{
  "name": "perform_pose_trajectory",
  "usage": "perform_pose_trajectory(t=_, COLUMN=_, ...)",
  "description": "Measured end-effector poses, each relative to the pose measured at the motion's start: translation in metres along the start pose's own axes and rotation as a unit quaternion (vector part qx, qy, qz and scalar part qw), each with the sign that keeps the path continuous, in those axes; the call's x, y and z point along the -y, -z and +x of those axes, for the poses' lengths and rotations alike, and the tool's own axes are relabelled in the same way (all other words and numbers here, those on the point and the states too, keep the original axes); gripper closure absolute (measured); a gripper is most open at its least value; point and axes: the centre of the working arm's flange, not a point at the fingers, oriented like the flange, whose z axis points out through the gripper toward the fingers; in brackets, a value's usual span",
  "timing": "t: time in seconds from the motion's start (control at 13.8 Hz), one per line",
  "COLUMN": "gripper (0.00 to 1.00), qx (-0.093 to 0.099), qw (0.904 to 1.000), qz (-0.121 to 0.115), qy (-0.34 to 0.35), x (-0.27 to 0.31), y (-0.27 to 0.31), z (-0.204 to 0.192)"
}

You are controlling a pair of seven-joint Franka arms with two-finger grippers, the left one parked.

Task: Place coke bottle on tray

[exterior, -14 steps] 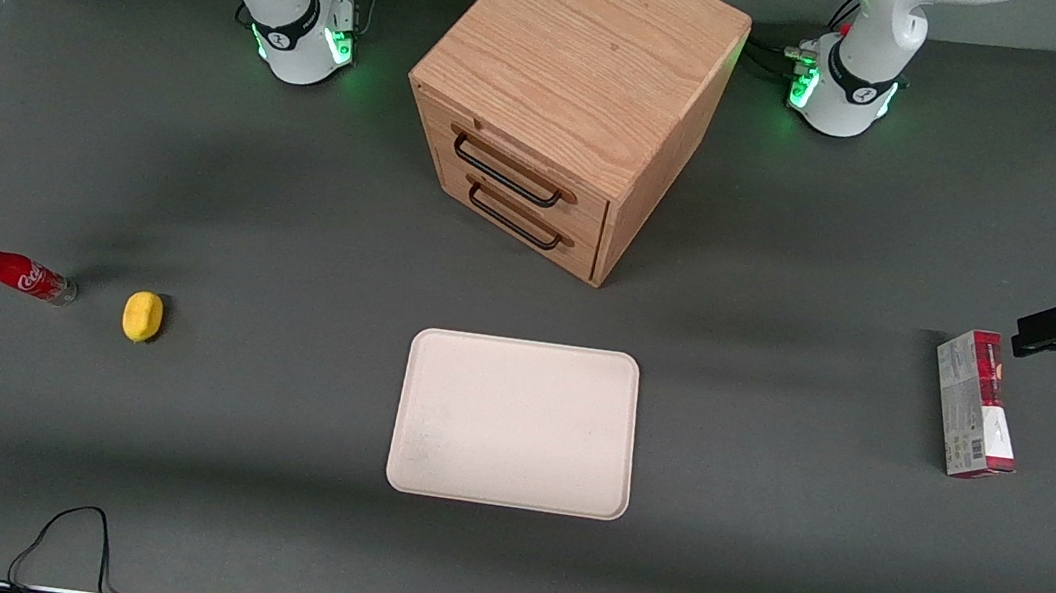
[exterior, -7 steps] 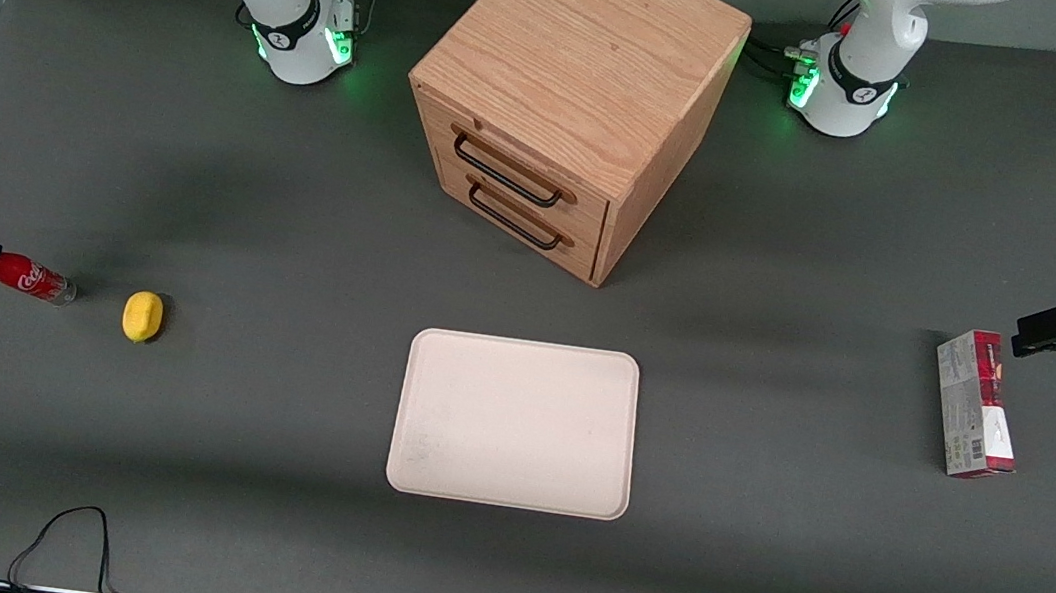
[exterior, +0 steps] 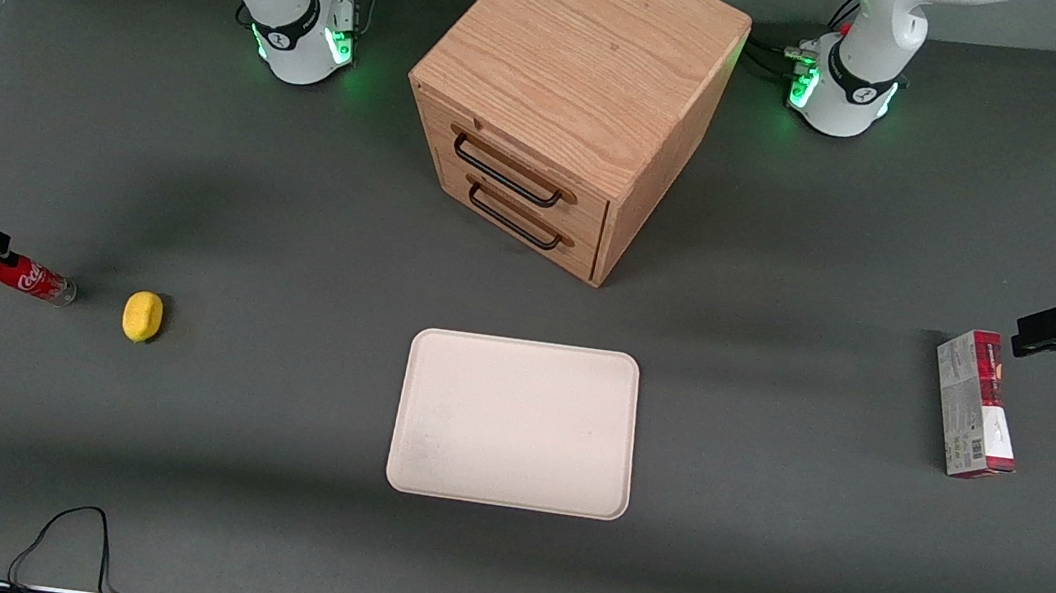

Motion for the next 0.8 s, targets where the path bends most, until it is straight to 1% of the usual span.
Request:
perform_pose_trajectory(t=0.29, gripper=0.00, qx=0.001, qw=1.0000, qz=0.001, qy=0.004, x=0.0002, y=-0.0017, z=-0.0015)
perform_pose_trajectory(t=0.43, gripper=0.04, qx=0.001, qw=1.0000, qz=0.001, qy=0.006, x=0.0002, y=-0.0014, z=-0.0015)
perform_pose_trajectory(t=0.51, gripper=0.13, qx=0.001, qw=1.0000, qz=0.001, qy=0.006, x=0.0002, y=-0.0013, z=-0.0015)
perform_pose_trajectory(t=0.58, gripper=0.26, qx=0.001, qw=1.0000, qz=0.001, qy=0.007, x=0.0002, y=-0.0013, z=-0.0015)
perform_pose_trajectory(t=0.72, gripper=0.47, qx=0.001, qw=1.0000, qz=0.001, qy=0.008, x=0.0002, y=-0.0013, z=-0.0015)
perform_pose_trajectory(t=0.8, gripper=0.59, qx=0.000, qw=1.0000, qz=0.000, qy=0.008, x=0.0000, y=-0.0011, z=-0.0014)
